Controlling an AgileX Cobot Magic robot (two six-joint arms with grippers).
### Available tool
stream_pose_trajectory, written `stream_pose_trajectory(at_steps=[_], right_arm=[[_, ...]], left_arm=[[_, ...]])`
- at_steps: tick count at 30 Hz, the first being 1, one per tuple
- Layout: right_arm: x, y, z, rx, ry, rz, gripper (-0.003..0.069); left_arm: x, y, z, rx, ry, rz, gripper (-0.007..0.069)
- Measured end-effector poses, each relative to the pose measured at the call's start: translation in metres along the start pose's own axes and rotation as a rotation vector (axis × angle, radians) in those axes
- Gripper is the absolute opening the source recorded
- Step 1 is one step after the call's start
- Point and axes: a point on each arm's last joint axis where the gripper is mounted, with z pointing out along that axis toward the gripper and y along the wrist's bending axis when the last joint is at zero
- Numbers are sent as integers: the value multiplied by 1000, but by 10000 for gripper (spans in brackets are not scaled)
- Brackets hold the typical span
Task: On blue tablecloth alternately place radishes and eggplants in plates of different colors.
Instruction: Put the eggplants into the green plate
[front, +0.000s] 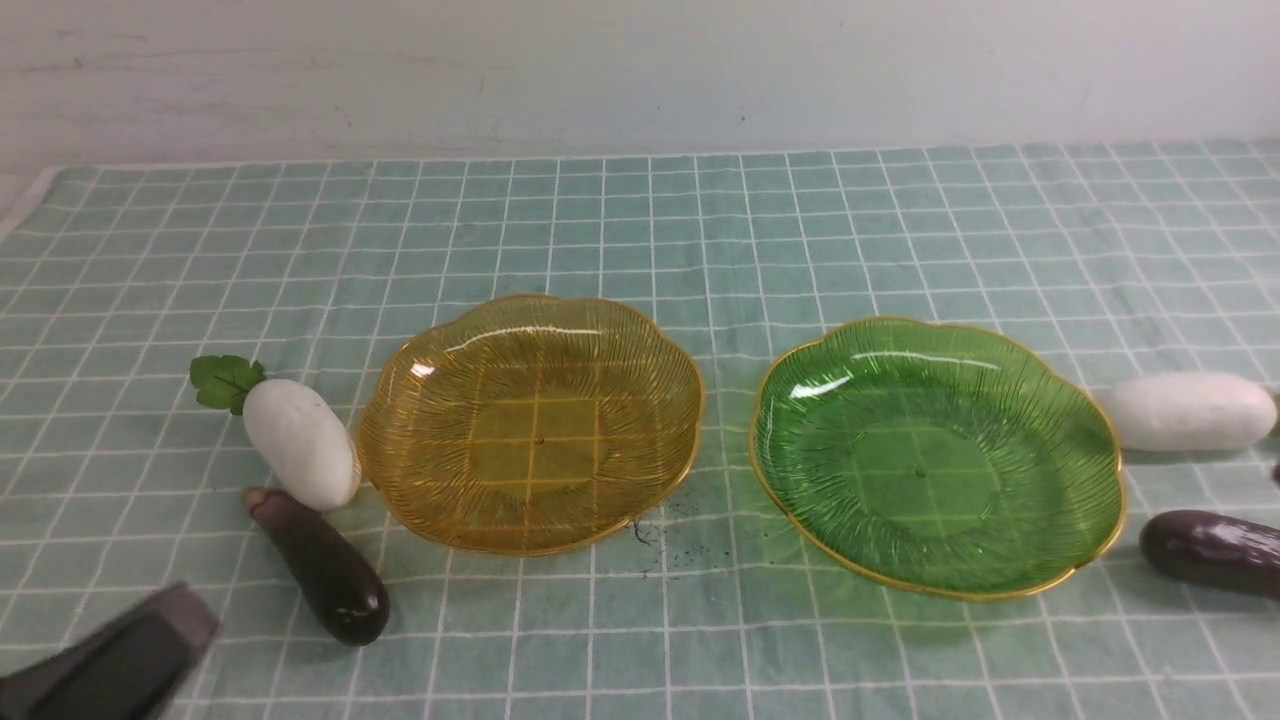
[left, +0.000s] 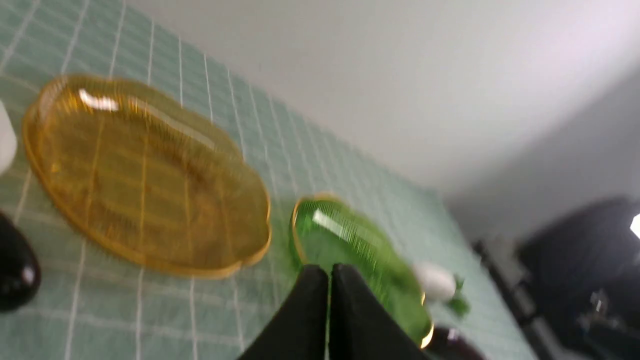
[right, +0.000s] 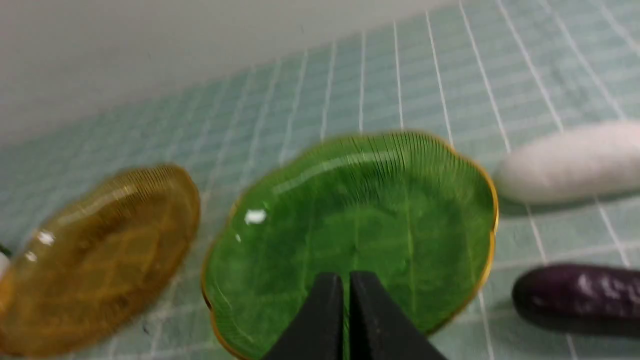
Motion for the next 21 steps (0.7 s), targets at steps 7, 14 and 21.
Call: stream_pose_trajectory(at_steps=[7,14,21], right_arm=[[-33,-43,87,309,260,304,17],[-39,-104,130,549,452,580,21],[-49,-128,152,595,607,712,34]], left_arm=[[14,18,36,-87,427,-20,-8],[16,25,44,-112,505,-38,-7],[16,25,44,-110,505,-31,-3]])
